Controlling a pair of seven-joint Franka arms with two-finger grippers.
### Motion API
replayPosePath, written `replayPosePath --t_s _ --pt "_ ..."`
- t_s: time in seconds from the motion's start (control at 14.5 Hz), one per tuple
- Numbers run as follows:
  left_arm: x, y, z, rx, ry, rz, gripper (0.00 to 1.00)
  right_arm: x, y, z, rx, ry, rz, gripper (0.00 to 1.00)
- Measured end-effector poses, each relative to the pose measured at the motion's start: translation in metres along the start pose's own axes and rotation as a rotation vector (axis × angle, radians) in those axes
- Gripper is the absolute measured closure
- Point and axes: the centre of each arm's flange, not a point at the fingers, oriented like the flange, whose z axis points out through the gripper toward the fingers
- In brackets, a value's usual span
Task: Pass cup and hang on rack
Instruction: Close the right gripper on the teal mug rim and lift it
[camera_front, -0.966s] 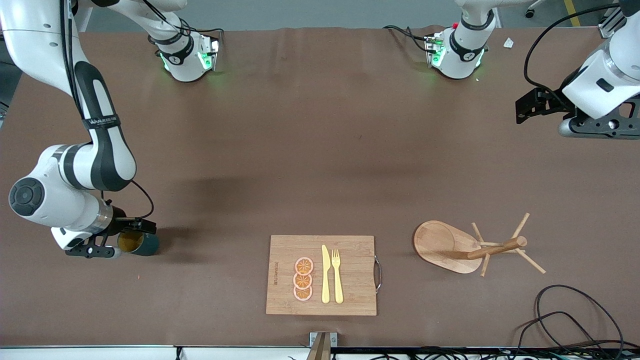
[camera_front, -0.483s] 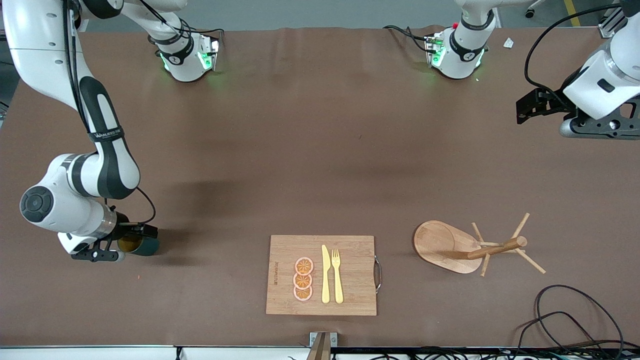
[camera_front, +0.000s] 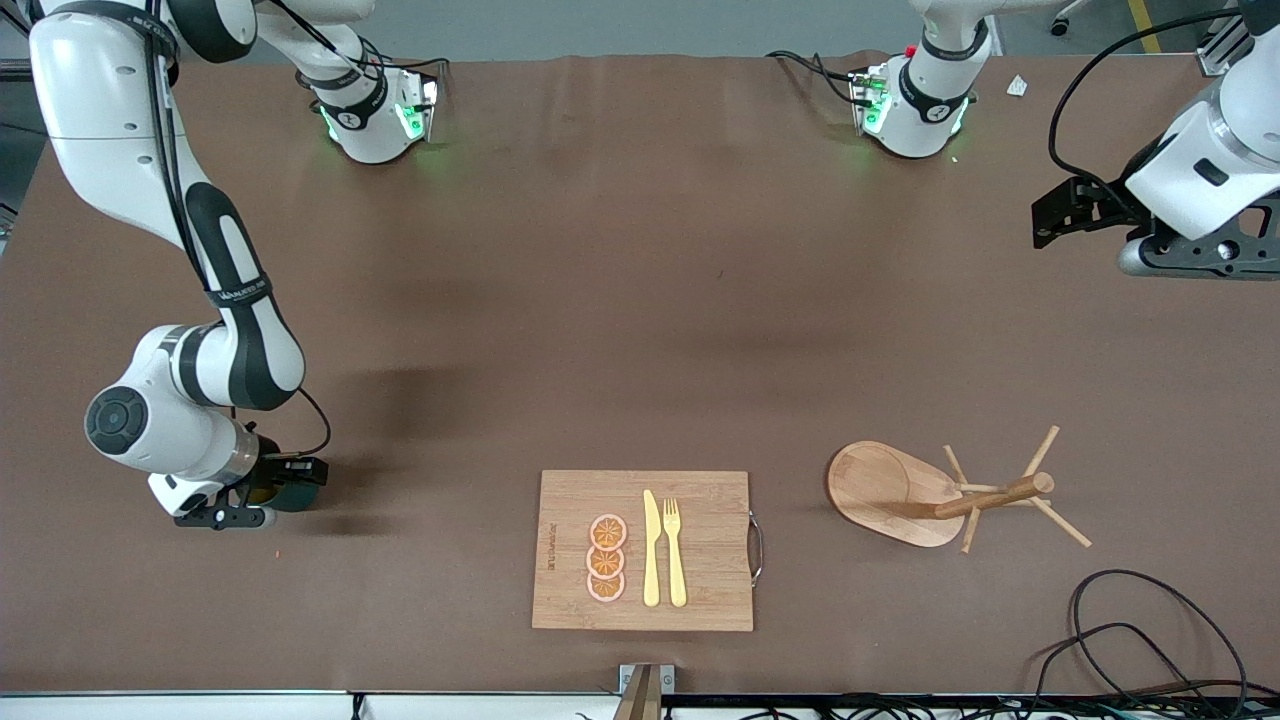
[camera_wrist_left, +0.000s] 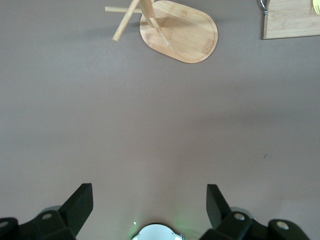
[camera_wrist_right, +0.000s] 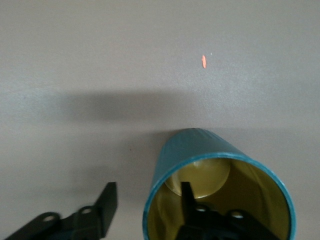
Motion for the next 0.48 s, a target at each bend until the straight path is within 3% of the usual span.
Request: replayPosePath --t_s 0.28,0.34,0.48 --pt "0.0 0.0 0.0 0.0 -0.001 0.0 0.0 0.01 -0.002 -0.016 0.001 0.024 -0.01 0.89" --pt "0.001 0.0 0.001 0.0 -0.002 0.0 0.0 0.011 -0.003 -0.017 0.001 0.026 -0.012 0.96" --pt "0.002 0.0 0.002 -0.001 -0.004 0.0 0.0 0.011 -0.013 -0.018 0.004 0.014 -0.026 0.96"
